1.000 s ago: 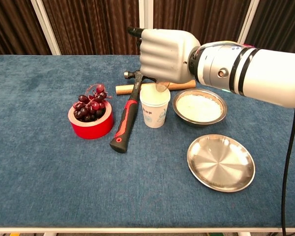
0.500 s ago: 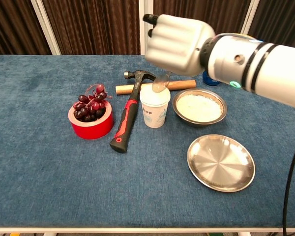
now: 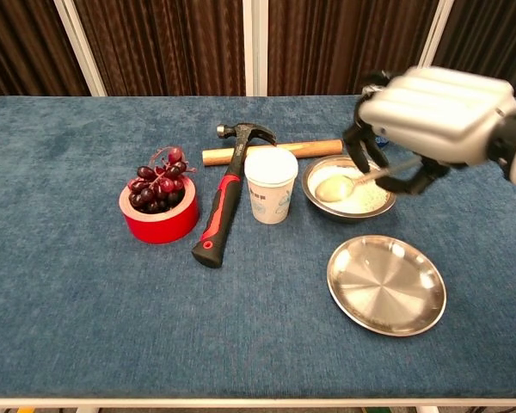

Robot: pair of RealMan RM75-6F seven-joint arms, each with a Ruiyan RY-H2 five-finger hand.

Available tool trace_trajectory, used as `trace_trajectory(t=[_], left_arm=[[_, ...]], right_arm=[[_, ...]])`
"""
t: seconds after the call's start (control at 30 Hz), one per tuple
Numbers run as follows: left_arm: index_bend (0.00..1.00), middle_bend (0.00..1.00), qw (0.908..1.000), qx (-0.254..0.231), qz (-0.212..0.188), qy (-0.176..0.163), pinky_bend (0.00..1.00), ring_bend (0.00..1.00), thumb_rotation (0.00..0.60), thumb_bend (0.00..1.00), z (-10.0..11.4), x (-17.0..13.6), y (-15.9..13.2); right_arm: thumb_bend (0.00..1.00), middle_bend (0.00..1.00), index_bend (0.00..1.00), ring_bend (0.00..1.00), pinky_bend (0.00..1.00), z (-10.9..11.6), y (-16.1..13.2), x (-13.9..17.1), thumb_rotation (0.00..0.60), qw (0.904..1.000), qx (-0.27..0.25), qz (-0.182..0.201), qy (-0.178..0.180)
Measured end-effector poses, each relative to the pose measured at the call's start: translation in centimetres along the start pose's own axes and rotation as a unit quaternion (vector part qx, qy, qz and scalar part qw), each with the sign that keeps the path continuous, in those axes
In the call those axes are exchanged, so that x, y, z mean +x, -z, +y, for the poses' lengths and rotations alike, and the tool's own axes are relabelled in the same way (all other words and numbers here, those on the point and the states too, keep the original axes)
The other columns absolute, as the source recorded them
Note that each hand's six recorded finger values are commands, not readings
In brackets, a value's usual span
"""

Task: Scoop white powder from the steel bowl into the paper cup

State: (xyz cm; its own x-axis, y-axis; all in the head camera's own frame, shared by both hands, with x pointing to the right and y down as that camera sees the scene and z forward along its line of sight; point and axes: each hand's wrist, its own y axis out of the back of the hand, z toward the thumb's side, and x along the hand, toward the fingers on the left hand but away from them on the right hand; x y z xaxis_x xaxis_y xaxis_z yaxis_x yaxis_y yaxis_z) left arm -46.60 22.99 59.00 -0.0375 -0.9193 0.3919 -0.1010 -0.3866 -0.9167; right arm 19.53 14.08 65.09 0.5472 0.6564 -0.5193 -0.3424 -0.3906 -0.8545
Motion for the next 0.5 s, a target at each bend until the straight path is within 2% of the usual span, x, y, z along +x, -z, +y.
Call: trace_trajectory(t=[0.07,0.27,0.5], left_arm=[[0.19,0.1,1.0,0.002,-0.002,0.0,0.03,0.05,0.6,0.11,0.1,0.0,-0.1],[0.19,0.1,1.0,0.002,-0.001,0.0,0.03,0.05,0.6,0.11,0.2,-0.2,0.1],[0.19,0.1,1.0,-0.003,-0.001,0.004,0.03,0.05,0.6,0.11,0.1,-0.3,0.1]], right_arm=[[0.33,0.53,0.56,0.17,0.0,-1.4,0.4,0.8,0.6,0.9997,-0.022,0.003,-0.002],[0.33,0.5,0.53,0.14,0.0,-5.5,0.0,1.9,0.6,0.9991,-0.04,0.011,-0.007],[0.33,0.48,0.49,0.12,0.0,-8.3,-1.7,2.5,0.6,0.9988,-0.041,0.024,-0.009]])
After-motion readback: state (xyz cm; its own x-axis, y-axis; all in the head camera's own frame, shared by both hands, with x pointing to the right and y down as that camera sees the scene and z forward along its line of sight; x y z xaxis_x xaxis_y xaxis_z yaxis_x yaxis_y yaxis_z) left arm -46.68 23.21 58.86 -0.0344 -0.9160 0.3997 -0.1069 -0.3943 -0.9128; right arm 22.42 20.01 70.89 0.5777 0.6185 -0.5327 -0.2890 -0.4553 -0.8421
